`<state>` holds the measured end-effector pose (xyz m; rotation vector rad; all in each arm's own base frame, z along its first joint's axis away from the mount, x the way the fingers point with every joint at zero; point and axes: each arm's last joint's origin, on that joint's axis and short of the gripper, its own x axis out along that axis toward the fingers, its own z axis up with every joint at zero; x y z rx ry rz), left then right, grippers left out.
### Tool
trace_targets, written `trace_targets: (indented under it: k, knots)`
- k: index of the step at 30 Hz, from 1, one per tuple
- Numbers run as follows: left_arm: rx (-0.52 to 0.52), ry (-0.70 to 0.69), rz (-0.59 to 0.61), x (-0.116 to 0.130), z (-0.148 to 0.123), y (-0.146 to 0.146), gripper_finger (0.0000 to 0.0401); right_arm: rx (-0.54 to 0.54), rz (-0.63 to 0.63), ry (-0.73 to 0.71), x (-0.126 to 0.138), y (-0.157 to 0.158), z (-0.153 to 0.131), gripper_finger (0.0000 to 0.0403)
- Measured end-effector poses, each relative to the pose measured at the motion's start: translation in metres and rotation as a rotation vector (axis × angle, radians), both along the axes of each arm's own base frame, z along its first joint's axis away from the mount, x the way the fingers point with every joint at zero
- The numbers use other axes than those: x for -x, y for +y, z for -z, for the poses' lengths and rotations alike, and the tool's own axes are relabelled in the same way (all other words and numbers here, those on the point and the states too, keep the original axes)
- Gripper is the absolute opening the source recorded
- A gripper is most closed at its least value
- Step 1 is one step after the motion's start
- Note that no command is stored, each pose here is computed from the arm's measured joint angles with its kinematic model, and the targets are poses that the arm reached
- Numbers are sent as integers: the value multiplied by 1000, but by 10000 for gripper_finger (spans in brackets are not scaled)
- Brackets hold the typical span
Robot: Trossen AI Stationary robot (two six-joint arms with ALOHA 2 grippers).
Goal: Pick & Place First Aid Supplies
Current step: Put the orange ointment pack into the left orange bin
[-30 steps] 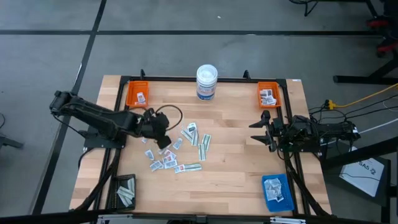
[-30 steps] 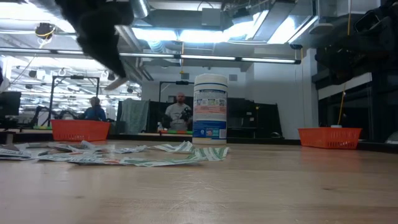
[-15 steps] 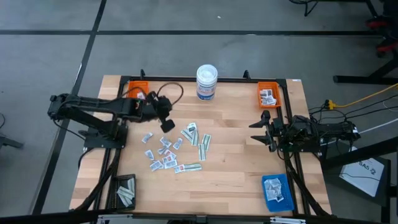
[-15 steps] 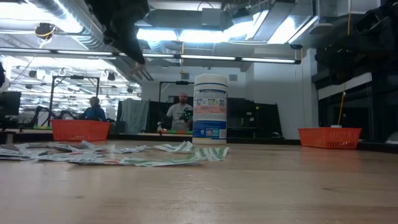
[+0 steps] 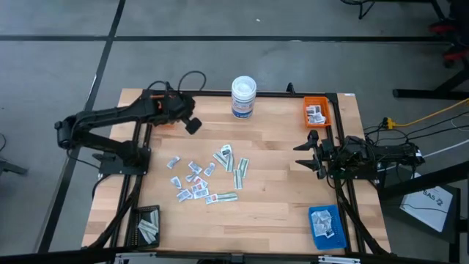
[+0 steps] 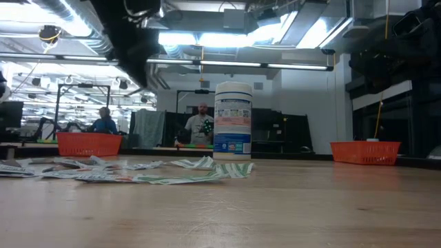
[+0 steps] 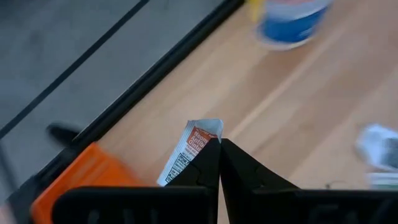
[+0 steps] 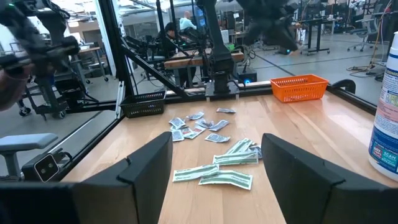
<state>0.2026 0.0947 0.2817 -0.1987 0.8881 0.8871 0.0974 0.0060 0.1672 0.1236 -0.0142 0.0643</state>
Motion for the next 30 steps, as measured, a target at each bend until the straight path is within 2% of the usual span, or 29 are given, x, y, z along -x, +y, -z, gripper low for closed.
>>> trace_targets:
  k: [5,17,25,30]
  knots:
    - [29,92,-159,21,5,19,2,0,1,0,0,0,0,245]
    - [214,180,-454,64,13,44,2,0,0,0,0,0,0,245]
    - [187,181,-574,75,17,54,3,0,1,0,0,0,0,245]
    - [156,176,-570,76,16,59,4,0,1,0,0,0,0,245]
